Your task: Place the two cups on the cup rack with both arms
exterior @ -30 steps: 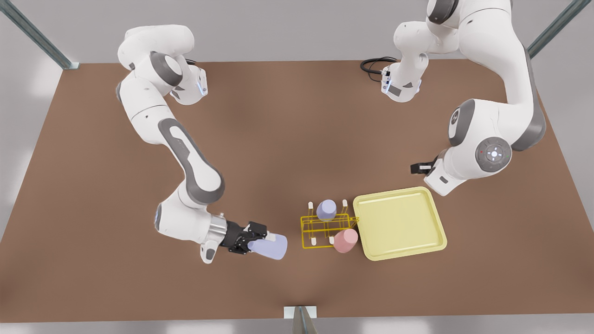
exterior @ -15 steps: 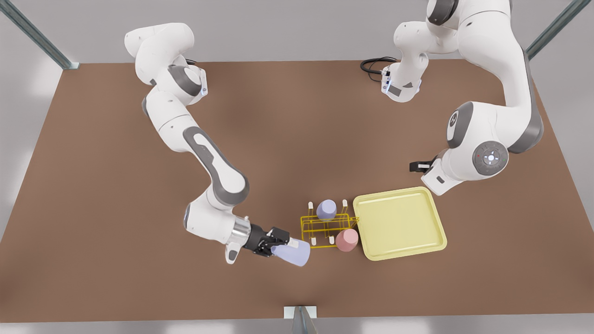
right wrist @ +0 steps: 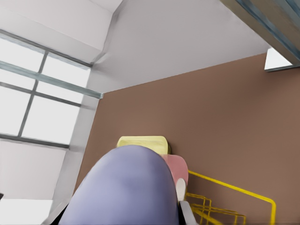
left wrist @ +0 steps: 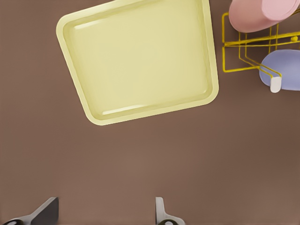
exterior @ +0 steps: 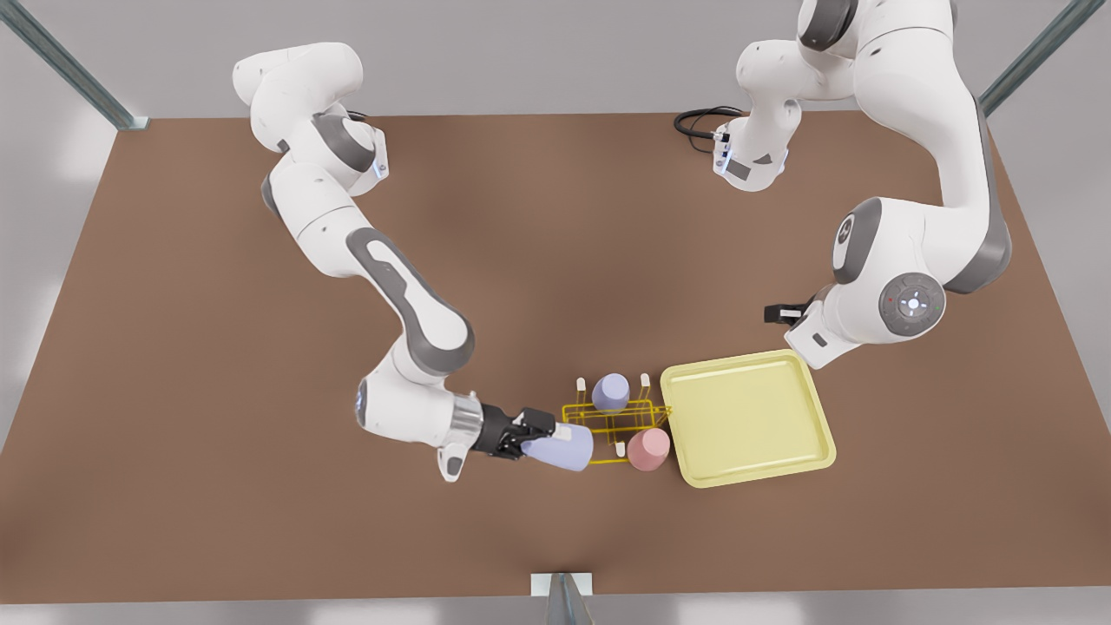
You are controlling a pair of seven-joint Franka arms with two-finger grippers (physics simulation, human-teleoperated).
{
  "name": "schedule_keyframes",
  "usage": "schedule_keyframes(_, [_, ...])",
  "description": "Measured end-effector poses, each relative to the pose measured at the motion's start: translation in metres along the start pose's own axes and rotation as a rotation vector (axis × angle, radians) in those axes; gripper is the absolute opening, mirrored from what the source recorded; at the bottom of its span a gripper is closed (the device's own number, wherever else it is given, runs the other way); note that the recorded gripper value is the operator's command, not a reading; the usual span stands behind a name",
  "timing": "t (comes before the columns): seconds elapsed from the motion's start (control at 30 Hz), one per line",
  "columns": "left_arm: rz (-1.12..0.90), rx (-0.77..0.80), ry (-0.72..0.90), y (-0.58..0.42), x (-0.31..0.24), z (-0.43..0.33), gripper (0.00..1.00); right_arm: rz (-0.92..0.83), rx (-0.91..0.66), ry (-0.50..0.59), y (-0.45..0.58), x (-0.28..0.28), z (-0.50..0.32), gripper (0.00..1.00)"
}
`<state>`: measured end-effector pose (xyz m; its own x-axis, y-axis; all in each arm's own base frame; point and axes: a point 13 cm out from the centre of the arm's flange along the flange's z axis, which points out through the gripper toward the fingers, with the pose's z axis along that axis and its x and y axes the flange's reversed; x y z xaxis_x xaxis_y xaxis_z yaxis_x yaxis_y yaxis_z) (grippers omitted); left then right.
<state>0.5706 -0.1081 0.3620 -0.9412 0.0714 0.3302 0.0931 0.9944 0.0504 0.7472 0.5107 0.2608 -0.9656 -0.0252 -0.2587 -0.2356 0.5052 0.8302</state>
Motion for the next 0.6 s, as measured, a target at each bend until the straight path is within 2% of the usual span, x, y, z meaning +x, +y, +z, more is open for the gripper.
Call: schedule_keyframes(0.6, [0.010, 0.000, 0.019, 0.000, -0.002, 0.008, 1.00, -0.005, 0.096, 0.044, -0.038, 0.024, 0.031, 0.78])
